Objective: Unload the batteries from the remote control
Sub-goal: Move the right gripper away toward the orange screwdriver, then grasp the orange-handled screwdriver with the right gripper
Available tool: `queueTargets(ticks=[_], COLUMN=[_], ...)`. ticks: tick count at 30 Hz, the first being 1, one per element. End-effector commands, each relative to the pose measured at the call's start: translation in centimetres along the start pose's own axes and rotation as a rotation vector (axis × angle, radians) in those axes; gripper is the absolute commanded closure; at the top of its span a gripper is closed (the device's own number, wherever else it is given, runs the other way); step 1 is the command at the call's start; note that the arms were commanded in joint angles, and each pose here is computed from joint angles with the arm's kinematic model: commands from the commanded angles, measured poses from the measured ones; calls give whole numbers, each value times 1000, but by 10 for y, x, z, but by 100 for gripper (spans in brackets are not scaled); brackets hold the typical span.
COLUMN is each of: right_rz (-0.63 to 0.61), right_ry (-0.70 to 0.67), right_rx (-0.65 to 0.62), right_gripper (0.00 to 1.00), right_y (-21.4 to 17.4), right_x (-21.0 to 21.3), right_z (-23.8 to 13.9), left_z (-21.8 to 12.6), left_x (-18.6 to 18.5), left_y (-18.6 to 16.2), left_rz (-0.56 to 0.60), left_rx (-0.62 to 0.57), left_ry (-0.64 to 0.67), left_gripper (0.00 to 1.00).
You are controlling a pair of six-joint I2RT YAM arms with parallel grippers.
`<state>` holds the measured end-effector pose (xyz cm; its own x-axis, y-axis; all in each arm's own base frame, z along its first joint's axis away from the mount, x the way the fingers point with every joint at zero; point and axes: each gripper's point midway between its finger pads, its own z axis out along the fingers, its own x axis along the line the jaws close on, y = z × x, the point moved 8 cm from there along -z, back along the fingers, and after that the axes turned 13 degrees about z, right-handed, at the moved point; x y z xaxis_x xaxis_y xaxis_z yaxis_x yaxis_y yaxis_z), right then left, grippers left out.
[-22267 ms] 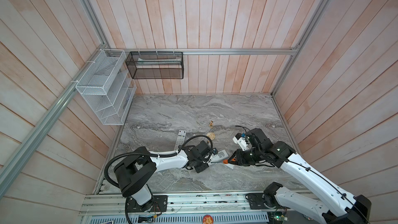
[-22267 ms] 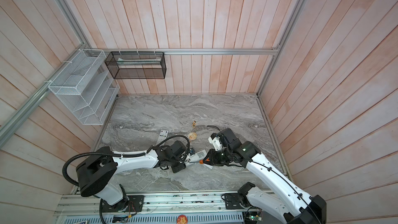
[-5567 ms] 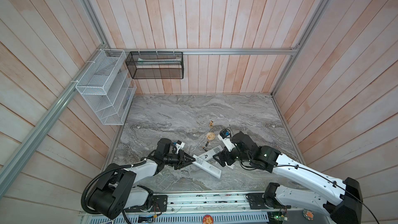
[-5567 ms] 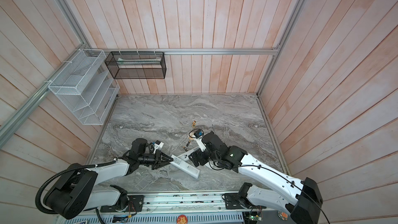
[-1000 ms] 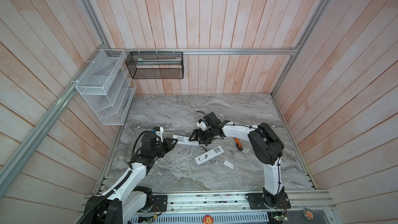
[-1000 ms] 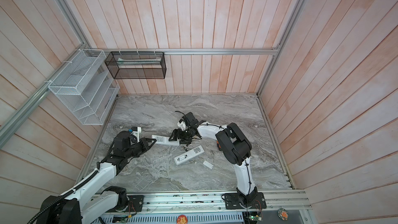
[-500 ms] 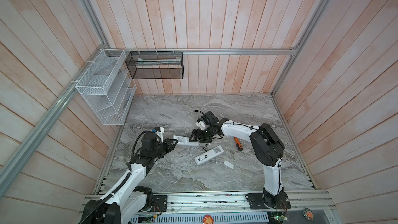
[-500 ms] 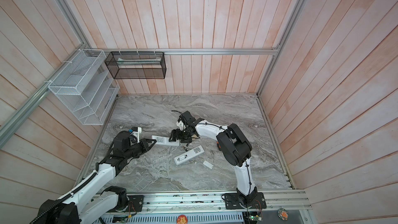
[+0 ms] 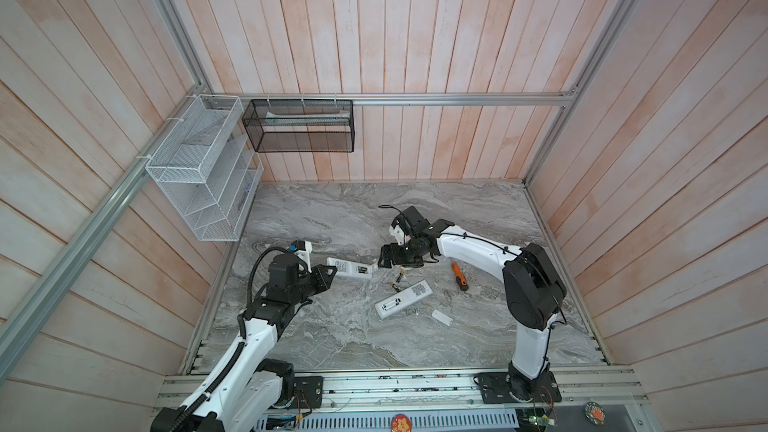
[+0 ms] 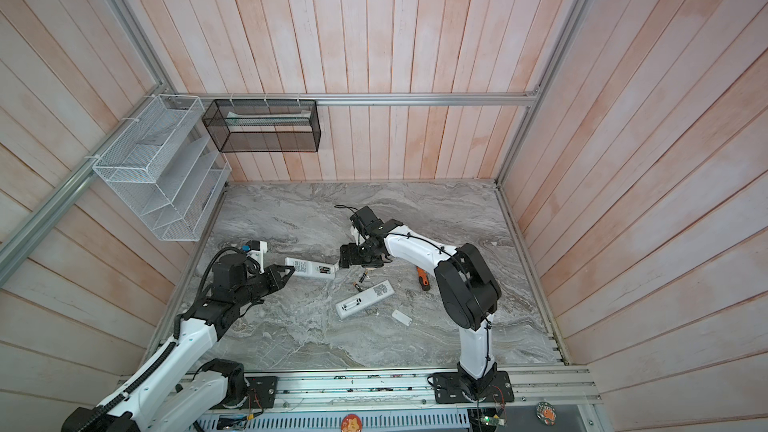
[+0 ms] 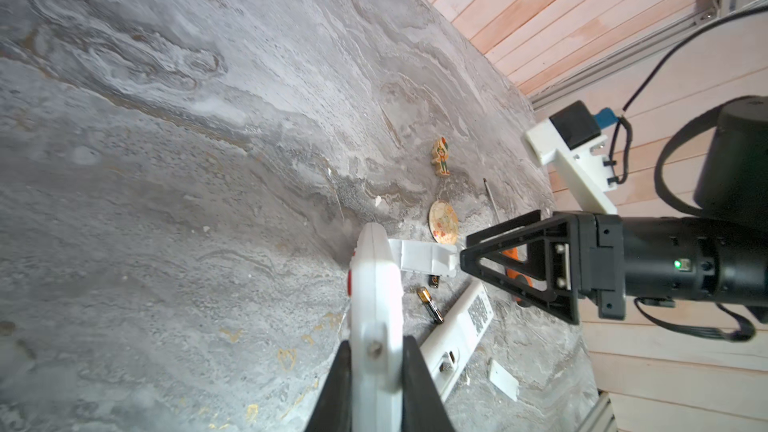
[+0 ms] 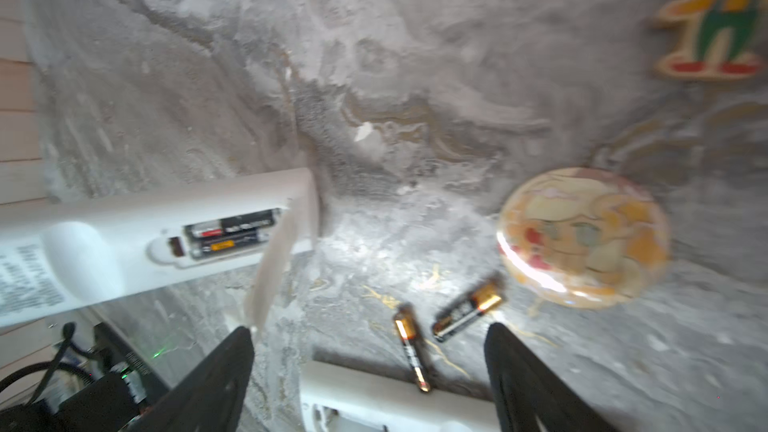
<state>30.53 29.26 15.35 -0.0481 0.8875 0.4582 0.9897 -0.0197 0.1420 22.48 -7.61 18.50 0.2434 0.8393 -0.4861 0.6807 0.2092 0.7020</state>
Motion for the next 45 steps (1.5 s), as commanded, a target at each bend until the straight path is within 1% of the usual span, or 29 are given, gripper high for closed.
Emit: queueTargets(ticks=[1,8,12,14,19,24,28,32,34,36,38,42,45], right_rz=[0,-10,-52,-52,-32,-6,35,64,82,103,123,150,156], right_ry=[-89,-12,90,106,102,91,25,-32,-53,-80,-117,-245,-282], right_rx=[-2,-4,-28,-40,-70,-72,-61,-90,-101,-109,-114,-146,-129], right_gripper=[12,11,10,9,9,9,8,8,7,7,7,6,6], right_y=[-7,-2,-1,-1,-5,-16,-22,-24,-24,-23,-22,-21,-24], right_x=[-16,-11,0,-2,-32,-58,-82,-102,-110,-119,-129,-150,-159], right_z=[-7,-9,-21,-29,-49,-59,-62,-71,-75,-78,-81,-89,-88], left_z=[-4,-2,-2,0,6,20,23,24,26,28,30,31,30], left_x=[0,4,5,6,9,27,33,36,39,42,45,47,50], left_y=[10,9,8,7,-3,-22,-29,-27,-29,-31,-33,-35,-36], left_rz=[42,49,52,45,2,-95,-128,-134,-141,-151,-159,-175,-186], left_rx=[-30,-10,-5,8,29,126,138,141,161,184,192,191,192], left_ry=[37,74,85,81,44,76,101,119,131,144,140,123,129], left_gripper=[89,89,88,88,87,87,87,86,84,77,77,79,79])
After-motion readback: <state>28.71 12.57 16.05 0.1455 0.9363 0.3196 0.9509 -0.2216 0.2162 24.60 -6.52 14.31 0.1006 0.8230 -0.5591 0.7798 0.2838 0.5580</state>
